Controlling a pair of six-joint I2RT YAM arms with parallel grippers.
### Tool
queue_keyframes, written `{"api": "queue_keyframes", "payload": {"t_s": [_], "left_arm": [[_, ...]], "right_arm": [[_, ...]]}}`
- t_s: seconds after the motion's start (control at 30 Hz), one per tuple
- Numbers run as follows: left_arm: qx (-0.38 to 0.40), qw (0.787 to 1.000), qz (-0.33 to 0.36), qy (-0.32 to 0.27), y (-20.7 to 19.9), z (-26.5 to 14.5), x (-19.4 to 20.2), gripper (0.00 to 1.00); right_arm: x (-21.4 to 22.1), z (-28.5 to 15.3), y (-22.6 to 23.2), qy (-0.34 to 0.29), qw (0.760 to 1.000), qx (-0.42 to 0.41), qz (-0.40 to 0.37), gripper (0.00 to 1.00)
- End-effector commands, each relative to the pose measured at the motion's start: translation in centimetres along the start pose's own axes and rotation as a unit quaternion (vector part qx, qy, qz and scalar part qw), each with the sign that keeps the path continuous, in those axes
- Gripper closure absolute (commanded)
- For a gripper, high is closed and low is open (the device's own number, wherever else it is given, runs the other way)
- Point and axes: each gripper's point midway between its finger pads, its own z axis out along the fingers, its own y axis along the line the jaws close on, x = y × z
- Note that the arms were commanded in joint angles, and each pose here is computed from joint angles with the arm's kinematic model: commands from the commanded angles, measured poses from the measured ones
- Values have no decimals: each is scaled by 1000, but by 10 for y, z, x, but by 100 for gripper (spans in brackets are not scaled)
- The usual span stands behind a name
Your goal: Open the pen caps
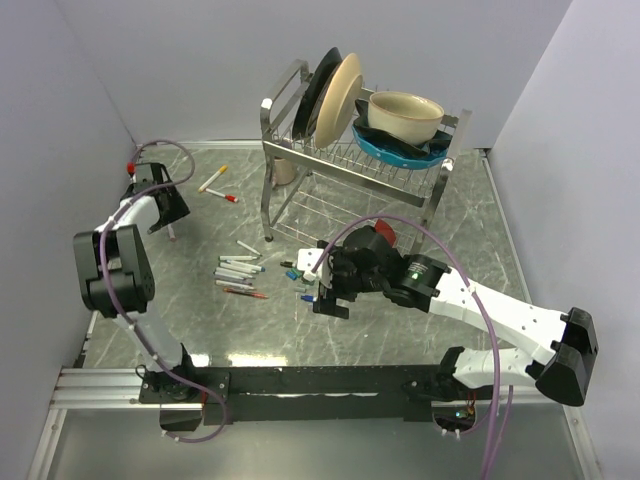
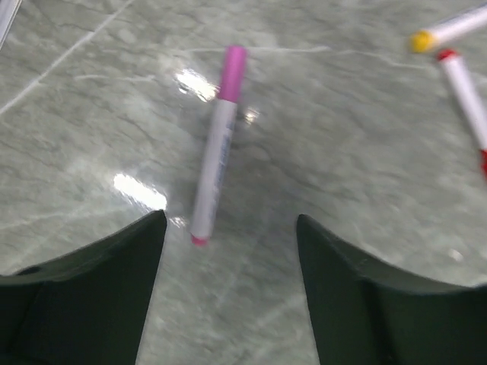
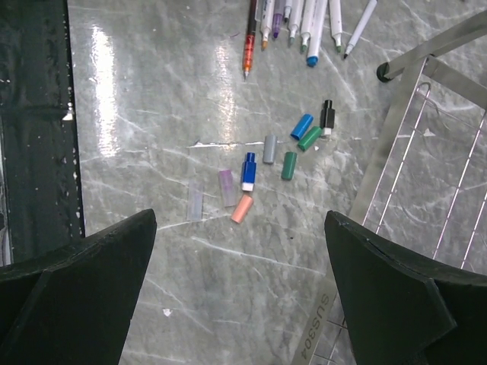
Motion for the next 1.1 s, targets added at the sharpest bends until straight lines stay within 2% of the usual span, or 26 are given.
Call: {"api": "queue_keyframes", "payload": {"t_s": [0.0,0.17,0.3,0.5,0.6,0.63,0.7,0.83,0.9,1.0,1.03,1.07], "left_arm": [[-25,999,24,8,17,16,-18,36],[2,999,25,45,6,41,-11,52],[5,996,24,87,5,59,11,59],[1,993,16,115,7,66,29,70],[18,992,1,127,3,61,40,81],[26,992,-6,125,-1,60,41,90],[47,990,-15,135,-6,52,52,99],[85,987,-39,130,-15,34,57,99],[108,986,-50,114,-21,18,54,99],[158,980,-72,98,-35,-11,49,99],[176,974,-86,110,-39,-19,60,99],[197,972,-91,94,-44,-34,52,99]], "right_arm": [[-8,-3,-1,-17,1000,-2,-6,0],[-6,1,-1,-13,1000,-5,-5,0],[-3,3,-2,-7,1000,-3,-3,0],[-5,1,-6,-14,1000,13,-4,0],[-14,-9,-12,-42,998,40,-7,0],[-20,-16,-15,-62,997,55,-7,0],[-26,-24,-23,-79,993,83,-3,0],[-33,-37,-41,-118,984,132,34,0],[-24,-29,-44,-107,983,135,69,0],[6,4,-1,-23,996,-10,81,2],[4,13,3,-12,996,-41,84,6],[1,16,16,-19,993,-78,87,8]]}}
